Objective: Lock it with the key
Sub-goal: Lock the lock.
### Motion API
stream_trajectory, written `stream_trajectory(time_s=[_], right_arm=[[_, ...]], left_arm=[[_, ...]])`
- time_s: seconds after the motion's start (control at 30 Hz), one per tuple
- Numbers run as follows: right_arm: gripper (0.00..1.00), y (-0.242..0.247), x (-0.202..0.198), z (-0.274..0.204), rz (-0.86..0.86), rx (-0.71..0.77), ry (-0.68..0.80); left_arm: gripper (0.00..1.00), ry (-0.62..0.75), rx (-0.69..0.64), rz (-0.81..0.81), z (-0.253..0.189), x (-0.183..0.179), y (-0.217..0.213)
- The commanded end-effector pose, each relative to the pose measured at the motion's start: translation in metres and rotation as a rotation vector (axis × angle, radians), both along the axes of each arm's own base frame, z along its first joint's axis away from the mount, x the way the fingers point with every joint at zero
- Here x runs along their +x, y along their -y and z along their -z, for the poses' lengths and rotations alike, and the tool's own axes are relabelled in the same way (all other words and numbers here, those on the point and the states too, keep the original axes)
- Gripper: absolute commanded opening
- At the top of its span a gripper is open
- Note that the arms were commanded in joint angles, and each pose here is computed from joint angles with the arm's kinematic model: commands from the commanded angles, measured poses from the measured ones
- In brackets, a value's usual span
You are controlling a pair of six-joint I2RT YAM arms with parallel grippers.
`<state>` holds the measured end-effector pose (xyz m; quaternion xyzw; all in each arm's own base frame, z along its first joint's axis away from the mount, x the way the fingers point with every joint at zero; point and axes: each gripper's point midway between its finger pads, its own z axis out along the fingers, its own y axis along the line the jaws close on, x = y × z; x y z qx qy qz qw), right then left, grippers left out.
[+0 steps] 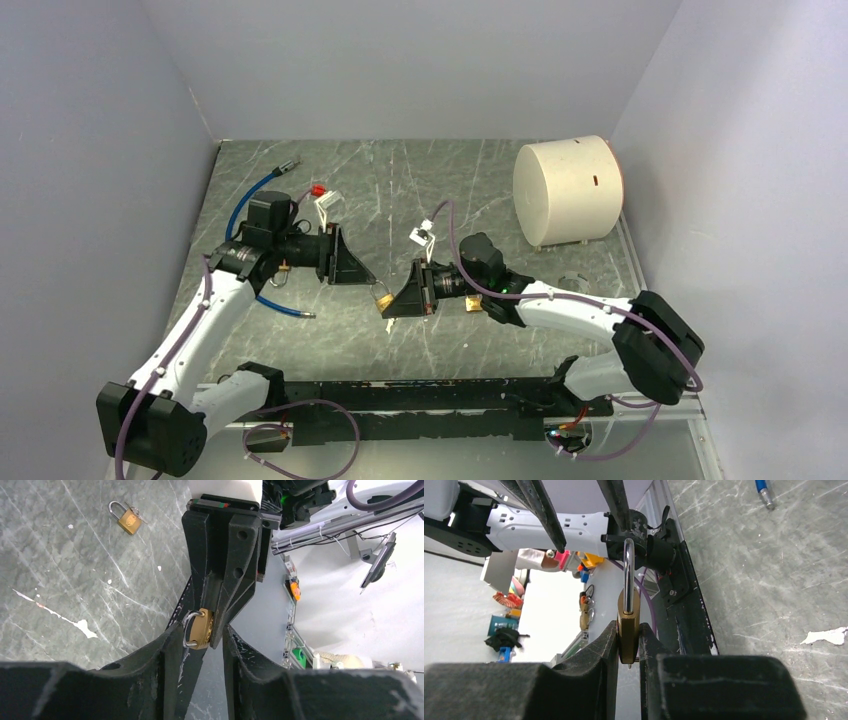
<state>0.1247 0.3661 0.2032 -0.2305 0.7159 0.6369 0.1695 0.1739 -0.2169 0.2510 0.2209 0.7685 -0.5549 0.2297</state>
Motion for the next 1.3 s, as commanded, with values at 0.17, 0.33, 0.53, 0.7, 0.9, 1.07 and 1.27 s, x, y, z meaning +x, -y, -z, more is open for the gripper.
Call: stream_trajectory(time_s=[0.17,0.33,0.53,0.7,0.9,1.07,1.27], right_arm=[[0.00,-0.006,-0.002,-0.030,-0.057,0.102,0.070],[0.00,-0.008,-0.003,-0.030,-0.074,0.103,0.067],[0.00,-0.010,-0.003,-0.030,-0.084,0.102,0.066],[0.00,-0.011,-0.003,-0.030,-0.089,0.104,0.067],[0.00,-0.012,-0.004,-0.032,-0.100,0.117,0.065],[0.00,-0.012,-0.003,-0.032,-0.097,0.114,0.071],[0.00,-0.013,-0.002,-0.031,-0.091,0.110,0.067]], left_arm=[[0.32,0.086,0.004,0.100,-0.009,-0.013,-0.004],[0.34,0.087,0.024,0.084,-0.004,-0.008,-0.004],[0.44,0.094,0.059,0.064,0.001,-0.002,-0.006],[0.41,0.080,0.043,0.077,0.001,-0.003,-0.004],[0.36,0.065,0.038,0.092,0.003,-0.005,-0.003],[0.30,0.052,0.038,0.101,0.007,-0.003,-0.001],[0.10,0.053,0.032,0.102,0.007,-0.004,-0.001]])
